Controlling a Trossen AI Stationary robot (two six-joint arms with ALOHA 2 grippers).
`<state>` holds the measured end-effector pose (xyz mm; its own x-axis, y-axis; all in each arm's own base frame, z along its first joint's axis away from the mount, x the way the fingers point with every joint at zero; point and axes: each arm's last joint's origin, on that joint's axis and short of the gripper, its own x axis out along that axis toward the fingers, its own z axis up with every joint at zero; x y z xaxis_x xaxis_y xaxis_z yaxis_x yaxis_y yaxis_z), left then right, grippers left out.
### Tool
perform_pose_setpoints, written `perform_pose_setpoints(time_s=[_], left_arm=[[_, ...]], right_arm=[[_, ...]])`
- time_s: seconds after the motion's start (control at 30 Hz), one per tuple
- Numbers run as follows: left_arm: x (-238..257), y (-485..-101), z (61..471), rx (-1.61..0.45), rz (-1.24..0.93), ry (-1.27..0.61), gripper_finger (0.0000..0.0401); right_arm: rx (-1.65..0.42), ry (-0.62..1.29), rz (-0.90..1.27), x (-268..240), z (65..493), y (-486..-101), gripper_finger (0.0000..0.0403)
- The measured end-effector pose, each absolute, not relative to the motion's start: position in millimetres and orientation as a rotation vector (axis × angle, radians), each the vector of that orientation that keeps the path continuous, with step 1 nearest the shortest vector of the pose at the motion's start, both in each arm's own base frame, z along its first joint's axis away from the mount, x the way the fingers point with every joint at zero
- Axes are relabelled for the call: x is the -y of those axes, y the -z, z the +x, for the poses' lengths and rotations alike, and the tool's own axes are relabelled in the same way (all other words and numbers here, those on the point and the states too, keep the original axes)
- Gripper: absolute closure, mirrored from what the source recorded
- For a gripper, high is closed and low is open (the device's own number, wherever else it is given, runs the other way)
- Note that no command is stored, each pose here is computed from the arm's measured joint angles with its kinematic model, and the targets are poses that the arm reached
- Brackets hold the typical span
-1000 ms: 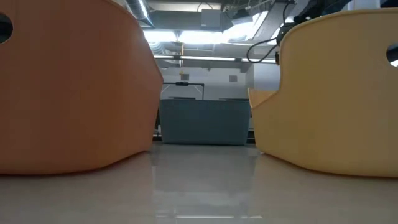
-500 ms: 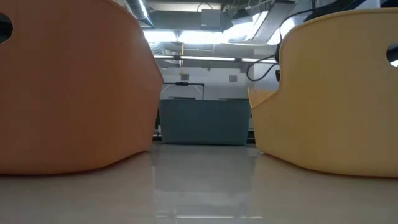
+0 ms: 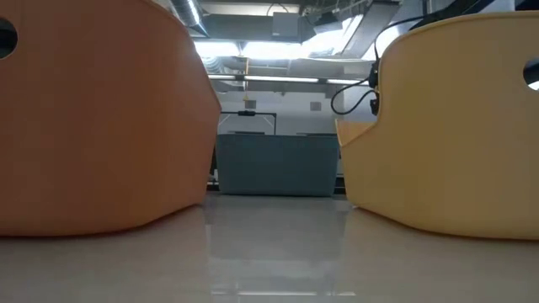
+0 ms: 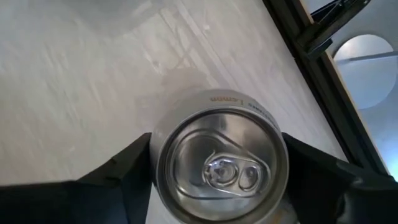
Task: Sort soda cans
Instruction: Put the top right blue-white soda can into the green bin
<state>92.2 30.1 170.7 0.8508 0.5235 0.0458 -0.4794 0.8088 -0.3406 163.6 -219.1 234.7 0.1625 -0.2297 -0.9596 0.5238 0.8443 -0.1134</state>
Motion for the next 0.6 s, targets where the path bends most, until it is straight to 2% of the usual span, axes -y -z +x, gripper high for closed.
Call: perform_pose_setpoints(time_s=[0.13, 0.37, 0.6], left_arm=[[-30.1, -170.7, 92.2, 0.14, -0.327, -0.538, 0.0391], [-30.1, -170.7, 92.2, 0.14, -0.327, -0.538, 0.0391], [-30.1, -170.7, 92.2, 0.137, -0.316, -0.539, 0.0391]], right_arm=[[-1.314, 0.552, 0.265, 220.2, 164.0, -248.7, 0.0126], [-1.247, 0.636, 0.212, 226.9, 167.3, -304.2, 0.0126], [-0.983, 0.664, 0.141, 227.9, 185.0, -362.0, 0.0126]])
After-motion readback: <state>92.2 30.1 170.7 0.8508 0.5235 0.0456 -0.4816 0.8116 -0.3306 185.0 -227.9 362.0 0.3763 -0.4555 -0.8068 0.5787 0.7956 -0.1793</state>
